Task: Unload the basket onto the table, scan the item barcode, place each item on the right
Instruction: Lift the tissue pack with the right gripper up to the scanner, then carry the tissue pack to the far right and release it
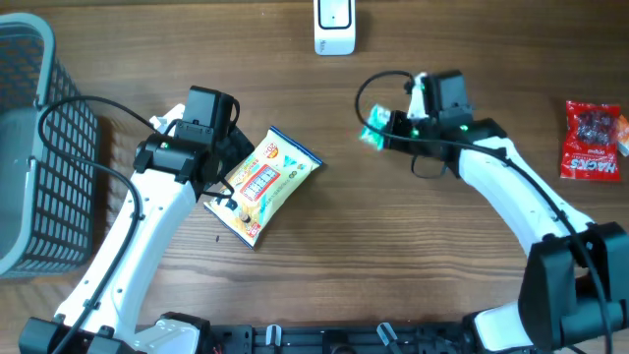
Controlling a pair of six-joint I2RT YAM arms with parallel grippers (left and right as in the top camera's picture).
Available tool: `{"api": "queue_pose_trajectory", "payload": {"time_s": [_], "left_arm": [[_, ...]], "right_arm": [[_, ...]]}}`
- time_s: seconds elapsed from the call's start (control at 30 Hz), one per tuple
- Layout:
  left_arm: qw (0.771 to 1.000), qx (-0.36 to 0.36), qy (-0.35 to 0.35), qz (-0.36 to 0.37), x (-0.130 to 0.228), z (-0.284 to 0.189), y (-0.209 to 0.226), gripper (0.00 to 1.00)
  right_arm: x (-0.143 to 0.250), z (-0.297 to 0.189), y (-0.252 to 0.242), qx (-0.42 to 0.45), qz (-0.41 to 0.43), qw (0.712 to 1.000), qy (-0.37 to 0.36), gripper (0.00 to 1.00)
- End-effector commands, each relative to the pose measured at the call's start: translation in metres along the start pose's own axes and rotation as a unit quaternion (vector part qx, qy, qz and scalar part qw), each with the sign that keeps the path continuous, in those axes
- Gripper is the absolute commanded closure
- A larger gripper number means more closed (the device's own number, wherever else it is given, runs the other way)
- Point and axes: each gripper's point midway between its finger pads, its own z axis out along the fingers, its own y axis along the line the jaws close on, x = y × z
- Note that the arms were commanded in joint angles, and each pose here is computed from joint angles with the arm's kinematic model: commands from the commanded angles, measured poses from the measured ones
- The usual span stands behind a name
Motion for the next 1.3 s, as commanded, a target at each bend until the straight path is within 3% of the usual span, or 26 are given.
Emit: {"api": "queue_pose_trajectory", "payload": {"time_s": [0.0, 0.13, 0.2, 0.43, 0.67, 0.8, 0.97, 1.1, 1.27], "left_arm": [[1.0, -0.009, -0.005, -0.005, -0.003, 0.002, 0.003, 0.0], [1.0, -0.009, -0.005, -0.005, -0.003, 0.002, 0.003, 0.0], [1.0, -0.009, -0.005, -0.005, -0.003, 0.002, 0.003, 0.0], [1.0, -0.009, -0.005, -0.005, -0.003, 0.002, 0.003, 0.0], [1.0, -0.009, -0.005, -0.006, -0.003, 0.002, 0.003, 0.0], [1.0, -0.009, -0.005, -0.005, -0.003, 0.002, 0.003, 0.01], [1.0, -0.009, -0.005, -0.005, -0.003, 0.002, 0.003, 0.0], [1.0, -0.009, -0.005, -0.005, -0.003, 0.002, 0.003, 0.0], [1.0, -0.009, -0.005, -0.005, -0.003, 0.002, 0.003, 0.0]], "right_arm": [[-0.075, -0.045, -0.021, 0.232, -0.128, 0.953, -0.146, 0.96], [-0.121, -0.074, -0.002, 0.323, -0.197, 0.891, -0.25, 0.96], [-0.13, -0.068, -0.005, 0.351, -0.212, 0.875, -0.256, 0.96], [-0.186, -0.029, 0.032, 0.325, -0.223, 0.884, -0.253, 0.96], [-0.245, -0.002, 0.101, 0.193, -0.232, 0.898, -0.321, 0.96], [-0.245, 0.049, 0.118, 0.144, -0.248, 0.894, -0.343, 0.95], [-0.235, 0.098, 0.1, 0.2, -0.318, 0.868, -0.326, 0.95], [-0.229, 0.112, 0.101, 0.235, -0.412, 0.827, -0.303, 0.95], [-0.226, 0.114, 0.1, 0.242, -0.435, 0.817, -0.291, 0.95]]}}
